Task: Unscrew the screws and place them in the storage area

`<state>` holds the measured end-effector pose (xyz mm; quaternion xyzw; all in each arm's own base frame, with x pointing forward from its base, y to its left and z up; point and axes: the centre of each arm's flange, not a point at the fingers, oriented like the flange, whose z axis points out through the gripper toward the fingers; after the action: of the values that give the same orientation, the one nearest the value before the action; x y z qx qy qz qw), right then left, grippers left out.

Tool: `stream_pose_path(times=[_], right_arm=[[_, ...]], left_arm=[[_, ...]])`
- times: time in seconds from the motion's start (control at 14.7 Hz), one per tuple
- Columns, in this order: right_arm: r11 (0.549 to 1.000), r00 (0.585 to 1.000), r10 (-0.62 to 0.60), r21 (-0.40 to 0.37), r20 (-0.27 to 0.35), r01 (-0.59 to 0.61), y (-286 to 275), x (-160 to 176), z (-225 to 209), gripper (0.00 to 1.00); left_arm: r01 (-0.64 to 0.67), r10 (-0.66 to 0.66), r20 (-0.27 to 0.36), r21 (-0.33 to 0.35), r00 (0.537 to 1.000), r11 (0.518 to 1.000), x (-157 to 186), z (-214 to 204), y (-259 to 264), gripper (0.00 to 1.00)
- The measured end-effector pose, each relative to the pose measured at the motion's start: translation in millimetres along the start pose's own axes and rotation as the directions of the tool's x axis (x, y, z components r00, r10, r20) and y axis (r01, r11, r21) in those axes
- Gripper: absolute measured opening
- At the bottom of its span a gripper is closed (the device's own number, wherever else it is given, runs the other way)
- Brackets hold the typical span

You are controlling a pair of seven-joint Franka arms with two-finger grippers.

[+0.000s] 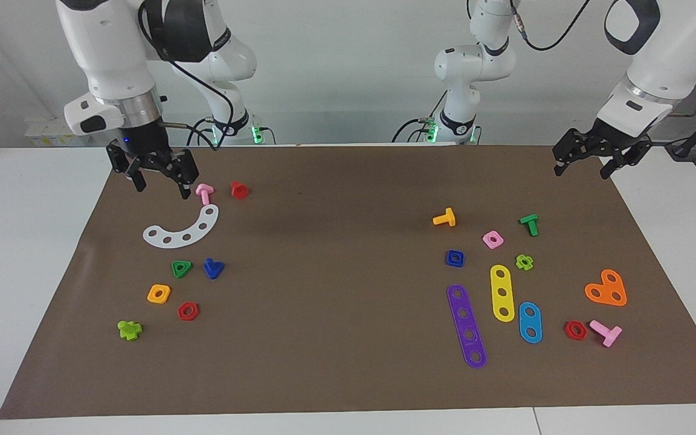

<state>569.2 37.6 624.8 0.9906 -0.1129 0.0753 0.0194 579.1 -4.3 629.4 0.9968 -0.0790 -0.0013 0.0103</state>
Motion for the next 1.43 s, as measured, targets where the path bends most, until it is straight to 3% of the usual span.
stream_pose_path(times=[0.34, 0.95, 1.43], right_arm=[[1.0, 0.995, -0.001, -0.016, 0.095, 0.003, 5.4, 7.0, -24.7, 0.98], [0.999, 0.987, -0.024, -0.021, 0.159, 0.028, 12.4, 6.3, -9.5, 1.0], [0.999, 0.987, -0.018, -0.023, 0.16, 0.022, 16.5, 4.7, -8.3, 1.0]], left_arm=[[0.0, 0.0, 0.0, 0.0, 1.0, 1.0, -0.4, 0.2, 0.3, 1.0], [-0.001, 0.001, 0.0, 0.0, 1.0, 1.0, -0.3, 0.6, 0.4, 1.0], [-0.001, 0.001, -0.002, 0.0, 1.0, 1.0, 0.1, 0.6, 0.7, 1.0]])
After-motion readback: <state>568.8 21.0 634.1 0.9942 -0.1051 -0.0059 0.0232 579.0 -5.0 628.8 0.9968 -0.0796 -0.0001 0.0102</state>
